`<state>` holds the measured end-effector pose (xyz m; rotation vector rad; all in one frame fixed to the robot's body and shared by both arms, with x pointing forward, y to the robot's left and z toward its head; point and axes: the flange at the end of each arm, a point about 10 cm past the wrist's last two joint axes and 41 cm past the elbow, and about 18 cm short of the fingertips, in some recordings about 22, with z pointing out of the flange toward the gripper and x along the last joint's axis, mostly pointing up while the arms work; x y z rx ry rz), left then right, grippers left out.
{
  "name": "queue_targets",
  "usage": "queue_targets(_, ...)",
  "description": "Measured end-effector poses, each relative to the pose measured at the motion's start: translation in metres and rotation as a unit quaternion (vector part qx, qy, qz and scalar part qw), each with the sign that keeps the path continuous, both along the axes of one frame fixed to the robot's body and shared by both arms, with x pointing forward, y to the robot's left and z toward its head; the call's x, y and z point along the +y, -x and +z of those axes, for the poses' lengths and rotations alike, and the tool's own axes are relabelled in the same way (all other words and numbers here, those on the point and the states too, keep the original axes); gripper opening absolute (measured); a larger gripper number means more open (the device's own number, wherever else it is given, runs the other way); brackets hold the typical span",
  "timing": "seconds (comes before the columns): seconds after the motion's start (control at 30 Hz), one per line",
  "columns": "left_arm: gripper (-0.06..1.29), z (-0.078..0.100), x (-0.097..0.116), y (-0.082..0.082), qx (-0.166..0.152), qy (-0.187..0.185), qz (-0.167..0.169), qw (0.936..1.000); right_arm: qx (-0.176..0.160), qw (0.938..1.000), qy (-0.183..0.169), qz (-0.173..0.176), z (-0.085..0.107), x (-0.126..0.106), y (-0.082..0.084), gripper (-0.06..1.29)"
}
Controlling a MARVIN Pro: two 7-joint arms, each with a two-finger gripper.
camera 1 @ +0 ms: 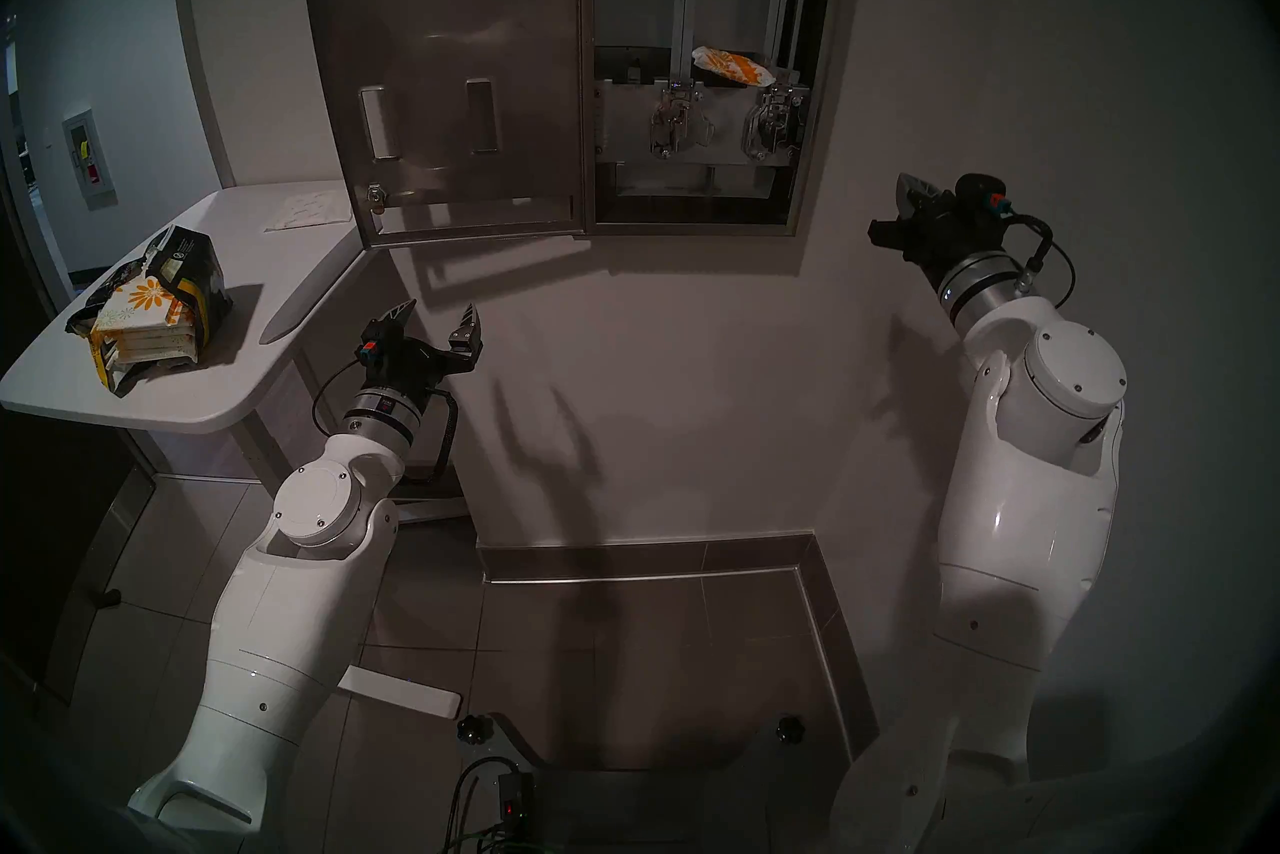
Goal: Open the dispenser door, put the pads inside, close the door
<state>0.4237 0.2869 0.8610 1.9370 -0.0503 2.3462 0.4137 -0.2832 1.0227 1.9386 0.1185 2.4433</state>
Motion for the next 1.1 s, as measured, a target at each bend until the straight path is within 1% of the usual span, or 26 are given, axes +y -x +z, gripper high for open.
queue_targets(0.03,1.26,0.000,0.000,0.000,0.000,0.000,0.000,1.0000,0.004,1.0000,-0.003,-0.002,-0.004,0.001,0.001,0.00)
queue_targets(0.1,1.26,0.000,0.000,0.000,0.000,0.000,0.000,1.0000,0.010,0.9999,-0.008,-0.005,-0.010,0.003,0.004,0.07)
queue_targets(0.2,1.26,0.000,0.000,0.000,0.000,0.000,0.000,1.0000,0.018,0.9997,-0.014,-0.012,-0.021,0.006,0.008,0.11)
queue_targets(0.3,1.26,0.000,0.000,0.000,0.000,0.000,0.000,1.0000,0.022,0.9995,-0.018,-0.016,-0.028,0.008,0.010,0.15)
queue_targets(0.43,1.26,0.000,0.000,0.000,0.000,0.000,0.000,1.0000,0.026,0.9993,-0.022,-0.017,-0.036,0.010,0.013,0.26)
queue_targets(0.47,1.26,0.000,0.000,0.000,0.001,0.000,0.000,1.0000,0.027,0.9992,-0.024,-0.018,-0.038,0.011,0.013,0.36)
queue_targets(0.53,1.26,0.000,0.000,0.000,0.001,0.000,0.000,1.0000,0.028,0.9991,-0.026,-0.019,-0.040,0.011,0.014,0.45)
queue_targets(0.6,1.26,0.000,0.000,0.000,0.001,0.000,0.001,1.0000,0.029,0.9990,-0.027,-0.020,-0.042,0.011,0.015,0.64)
queue_targets(0.63,1.26,0.000,0.000,0.000,0.001,0.000,0.001,1.0000,0.030,0.9990,-0.028,-0.020,-0.043,0.012,0.016,0.66)
queue_targets(0.67,1.26,0.000,0.000,0.000,0.001,0.000,0.001,1.0000,0.030,0.9989,-0.029,-0.020,-0.045,0.012,0.016,0.73)
queue_targets(0.7,1.26,0.000,0.000,0.000,0.001,0.000,0.001,1.0000,0.031,0.9989,-0.030,-0.021,-0.046,0.012,0.016,0.84)
queue_targets(0.73,1.26,0.000,0.000,0.000,0.001,0.000,0.001,1.0000,0.031,0.9989,-0.030,-0.021,-0.046,0.012,0.017,0.88)
queue_targets(0.77,1.26,0.000,0.000,0.000,0.001,0.000,0.001,1.0000,0.031,0.9988,-0.031,-0.021,-0.047,0.012,0.017,1.00)
queue_targets(0.83,1.26,0.000,0.000,0.000,0.001,0.000,0.001,1.0000,0.032,0.9988,-0.032,-0.019,-0.049,0.013,0.017,1.14)
queue_targets(0.9,1.26,0.000,0.000,0.000,0.001,0.000,0.001,1.0000,0.033,0.9988,-0.033,-0.018,-0.050,0.014,0.017,1.19)
queue_targets(1.1,1.26,0.000,0.000,0.000,0.001,0.000,0.001,1.0000,0.032,0.9986,-0.039,-0.016,-0.051,0.016,0.016,1.21)
